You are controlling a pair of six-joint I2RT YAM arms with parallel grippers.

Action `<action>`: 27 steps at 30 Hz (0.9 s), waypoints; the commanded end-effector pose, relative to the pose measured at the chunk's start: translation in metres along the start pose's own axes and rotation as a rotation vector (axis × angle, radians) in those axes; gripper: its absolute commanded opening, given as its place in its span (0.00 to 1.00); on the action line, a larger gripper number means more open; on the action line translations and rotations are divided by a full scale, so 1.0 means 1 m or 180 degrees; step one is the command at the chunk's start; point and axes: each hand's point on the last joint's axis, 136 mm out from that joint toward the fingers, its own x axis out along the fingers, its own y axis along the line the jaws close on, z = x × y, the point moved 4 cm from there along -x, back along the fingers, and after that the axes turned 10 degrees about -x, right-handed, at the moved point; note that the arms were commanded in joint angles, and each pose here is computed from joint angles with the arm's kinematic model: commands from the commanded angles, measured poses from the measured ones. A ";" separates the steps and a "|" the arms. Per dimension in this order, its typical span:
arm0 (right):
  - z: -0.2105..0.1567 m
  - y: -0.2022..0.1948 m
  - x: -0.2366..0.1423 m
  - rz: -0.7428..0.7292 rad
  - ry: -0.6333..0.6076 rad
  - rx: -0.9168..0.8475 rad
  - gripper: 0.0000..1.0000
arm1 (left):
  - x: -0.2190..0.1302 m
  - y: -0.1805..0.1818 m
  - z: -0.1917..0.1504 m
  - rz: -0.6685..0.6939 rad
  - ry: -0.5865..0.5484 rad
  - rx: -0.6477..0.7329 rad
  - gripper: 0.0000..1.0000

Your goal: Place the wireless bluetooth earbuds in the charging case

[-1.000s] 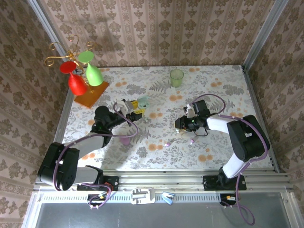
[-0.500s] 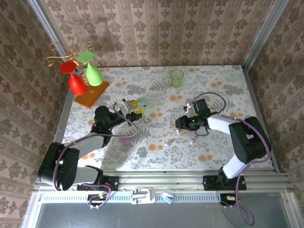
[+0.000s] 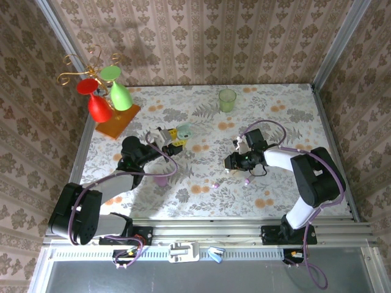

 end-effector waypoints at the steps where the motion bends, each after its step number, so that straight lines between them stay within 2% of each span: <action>1: -0.011 -0.002 0.006 0.0033 0.0134 -0.0011 0.35 | -0.002 -0.004 0.006 -0.0019 -0.0089 0.0130 0.22; 27: -0.020 0.015 0.006 0.0382 0.0134 -0.0085 0.32 | 0.000 -0.003 0.006 -0.0015 -0.0086 0.0135 0.22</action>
